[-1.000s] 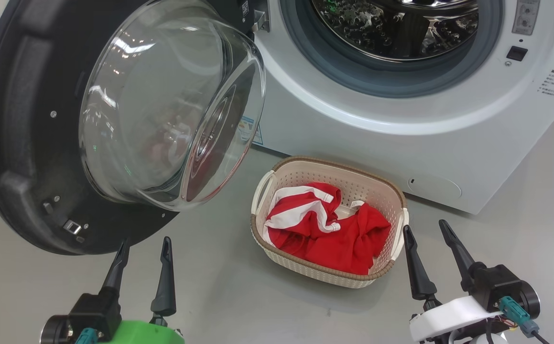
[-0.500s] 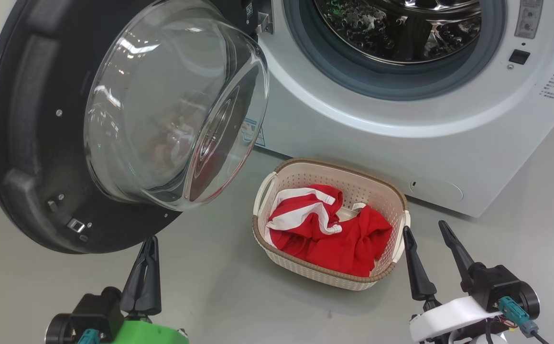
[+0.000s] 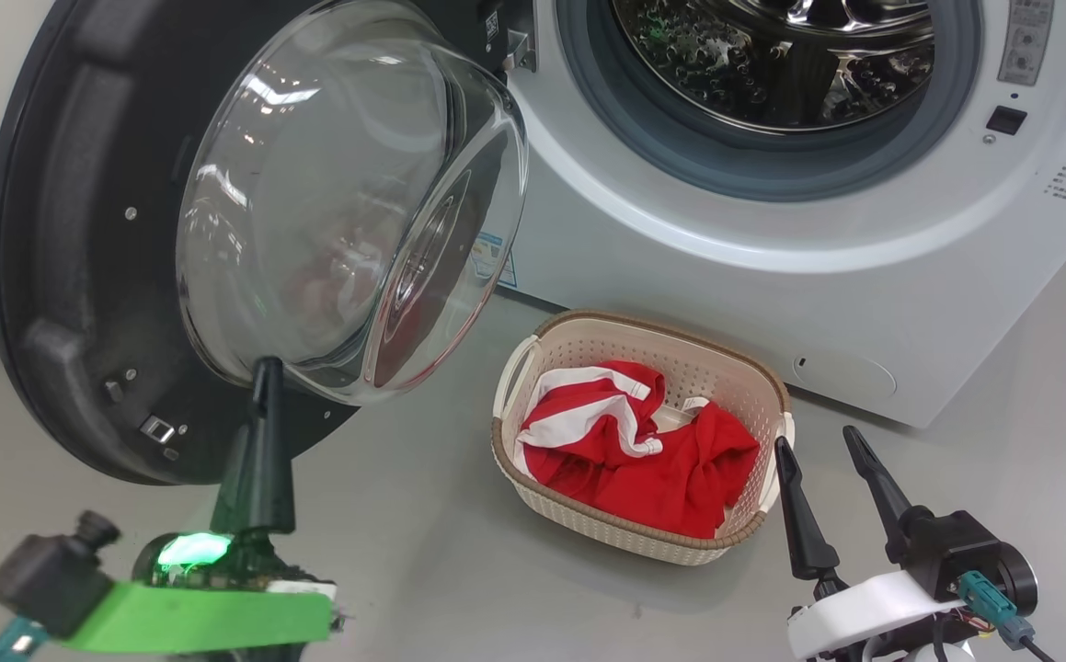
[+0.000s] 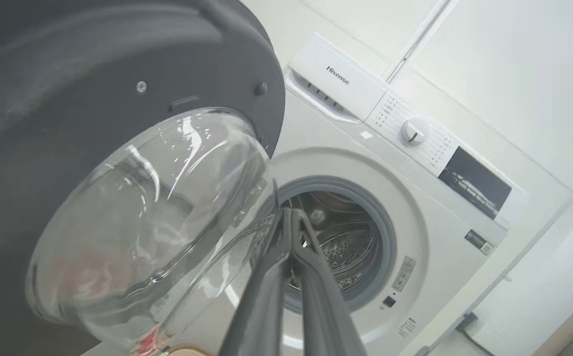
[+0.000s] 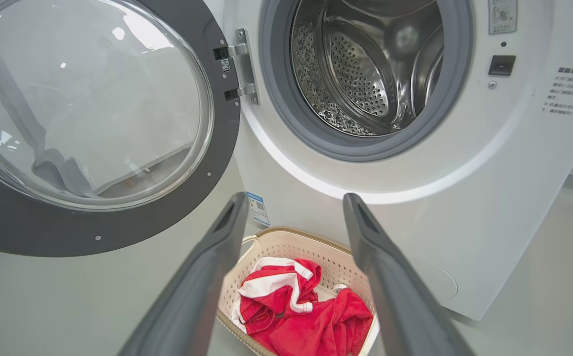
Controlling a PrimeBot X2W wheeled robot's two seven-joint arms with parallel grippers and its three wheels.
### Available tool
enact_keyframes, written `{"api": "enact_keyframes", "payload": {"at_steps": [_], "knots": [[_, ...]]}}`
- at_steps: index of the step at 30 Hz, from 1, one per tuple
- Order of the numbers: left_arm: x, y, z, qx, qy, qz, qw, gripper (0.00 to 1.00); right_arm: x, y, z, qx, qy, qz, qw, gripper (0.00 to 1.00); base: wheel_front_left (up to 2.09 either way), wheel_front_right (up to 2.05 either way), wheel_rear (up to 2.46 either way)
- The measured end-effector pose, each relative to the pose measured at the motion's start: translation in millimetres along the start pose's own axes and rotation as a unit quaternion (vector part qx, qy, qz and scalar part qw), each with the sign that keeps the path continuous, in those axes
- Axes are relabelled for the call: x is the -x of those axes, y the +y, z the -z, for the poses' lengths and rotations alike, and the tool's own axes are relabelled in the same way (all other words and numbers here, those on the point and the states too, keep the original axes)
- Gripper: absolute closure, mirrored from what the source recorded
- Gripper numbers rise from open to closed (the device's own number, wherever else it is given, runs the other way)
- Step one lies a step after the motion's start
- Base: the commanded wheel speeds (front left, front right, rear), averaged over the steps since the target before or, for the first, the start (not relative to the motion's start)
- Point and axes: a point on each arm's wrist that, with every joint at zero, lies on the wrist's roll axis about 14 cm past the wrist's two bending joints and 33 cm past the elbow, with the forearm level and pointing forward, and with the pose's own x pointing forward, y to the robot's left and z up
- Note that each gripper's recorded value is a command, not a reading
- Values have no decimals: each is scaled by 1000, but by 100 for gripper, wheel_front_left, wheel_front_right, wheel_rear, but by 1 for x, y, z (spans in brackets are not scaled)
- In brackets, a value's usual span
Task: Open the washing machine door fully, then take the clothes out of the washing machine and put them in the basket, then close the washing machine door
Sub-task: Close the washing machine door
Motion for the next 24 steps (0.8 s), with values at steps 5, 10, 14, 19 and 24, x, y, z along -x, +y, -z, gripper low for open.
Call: {"api": "enact_keyframes", "payload": {"at_steps": [5, 10, 14, 19, 24], "knots": [[-7, -18, -45, 171, -75, 28, 982, 100, -1, 2, 0, 1, 0, -4, 1000, 0, 0, 0, 0], [-12, -26, -97, 213, -149, 62, 964, 100, -2, 4, 0, 1, 0, -7, 1000, 0, 0, 0, 0], [-9, -20, -137, 198, -210, 69, 955, 100, -3, 6, 0, 1, 0, -10, 1000, 0, 0, 0, 0], [1, -2, -174, 180, -265, 57, 946, 100, -3, 8, -1, 2, -1, -13, 1000, 0, 0, 0, 0], [12, 29, -199, 158, -295, 21, 942, 100, -4, 11, -1, 2, -1, -17, 1000, 0, 0, 0, 0]]}}
